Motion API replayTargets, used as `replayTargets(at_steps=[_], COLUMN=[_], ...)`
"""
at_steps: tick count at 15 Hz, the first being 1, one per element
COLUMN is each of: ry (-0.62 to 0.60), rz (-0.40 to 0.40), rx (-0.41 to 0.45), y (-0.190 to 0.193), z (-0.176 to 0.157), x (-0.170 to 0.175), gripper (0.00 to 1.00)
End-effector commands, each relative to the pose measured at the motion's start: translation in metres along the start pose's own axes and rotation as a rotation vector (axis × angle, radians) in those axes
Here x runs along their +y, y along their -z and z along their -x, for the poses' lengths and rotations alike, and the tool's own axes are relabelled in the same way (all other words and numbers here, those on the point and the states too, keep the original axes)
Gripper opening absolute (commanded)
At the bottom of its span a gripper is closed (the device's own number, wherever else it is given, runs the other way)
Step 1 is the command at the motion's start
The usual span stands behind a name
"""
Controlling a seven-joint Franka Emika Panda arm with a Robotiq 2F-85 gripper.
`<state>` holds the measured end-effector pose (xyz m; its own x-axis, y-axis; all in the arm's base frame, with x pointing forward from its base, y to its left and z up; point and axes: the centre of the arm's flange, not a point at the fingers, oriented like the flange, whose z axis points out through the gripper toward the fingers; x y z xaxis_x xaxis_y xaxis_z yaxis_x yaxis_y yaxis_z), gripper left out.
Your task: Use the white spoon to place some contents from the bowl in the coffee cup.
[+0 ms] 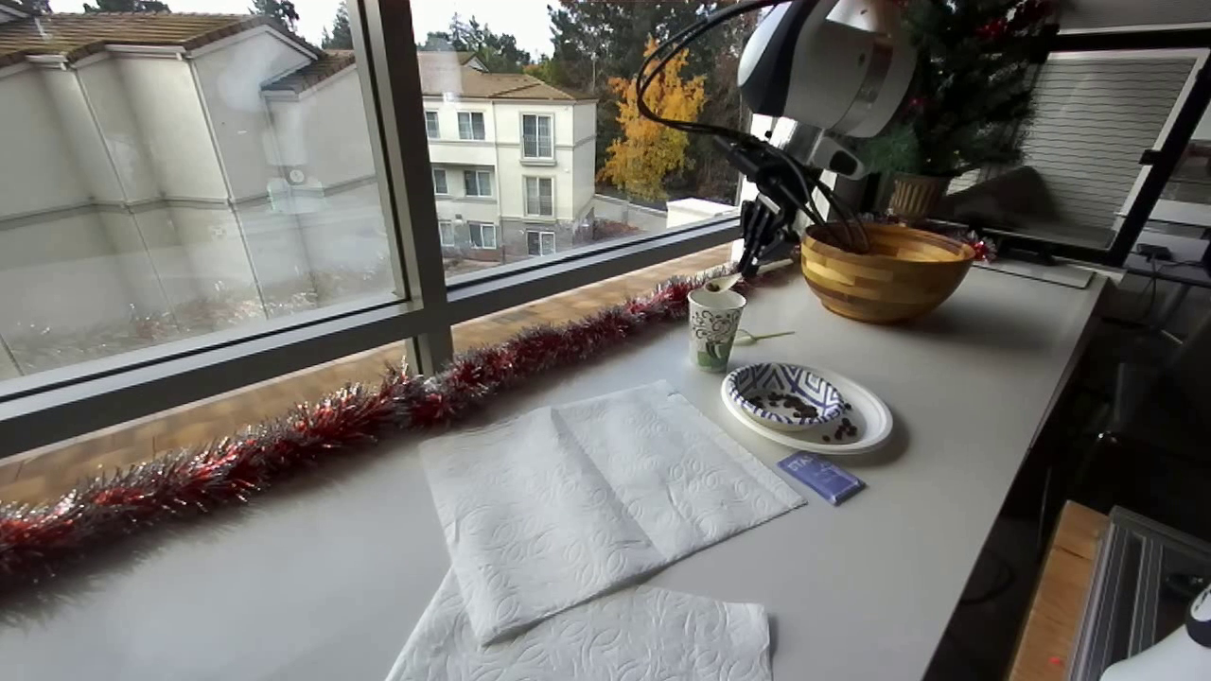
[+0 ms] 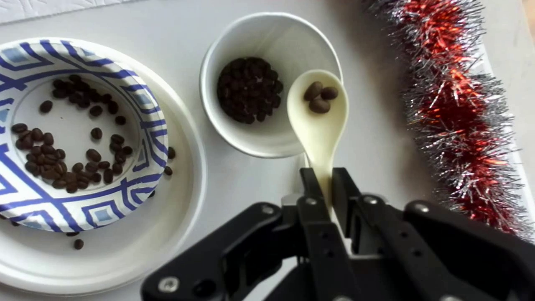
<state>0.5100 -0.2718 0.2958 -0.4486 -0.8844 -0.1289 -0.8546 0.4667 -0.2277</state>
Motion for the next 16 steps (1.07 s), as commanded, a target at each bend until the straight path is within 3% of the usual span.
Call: replayTargets(at_steps=[1, 8, 16], ry=[0.031, 0.160, 0.317], rz=[-0.034, -0.076, -0.221], rx=[0.129, 0.284, 0.440], y=[-0.009, -0.001, 0.031], z=[0.023, 0.046, 0.066], x=[0.013, 0.052, 0.068], gripper=[0.03, 0.03, 0.03])
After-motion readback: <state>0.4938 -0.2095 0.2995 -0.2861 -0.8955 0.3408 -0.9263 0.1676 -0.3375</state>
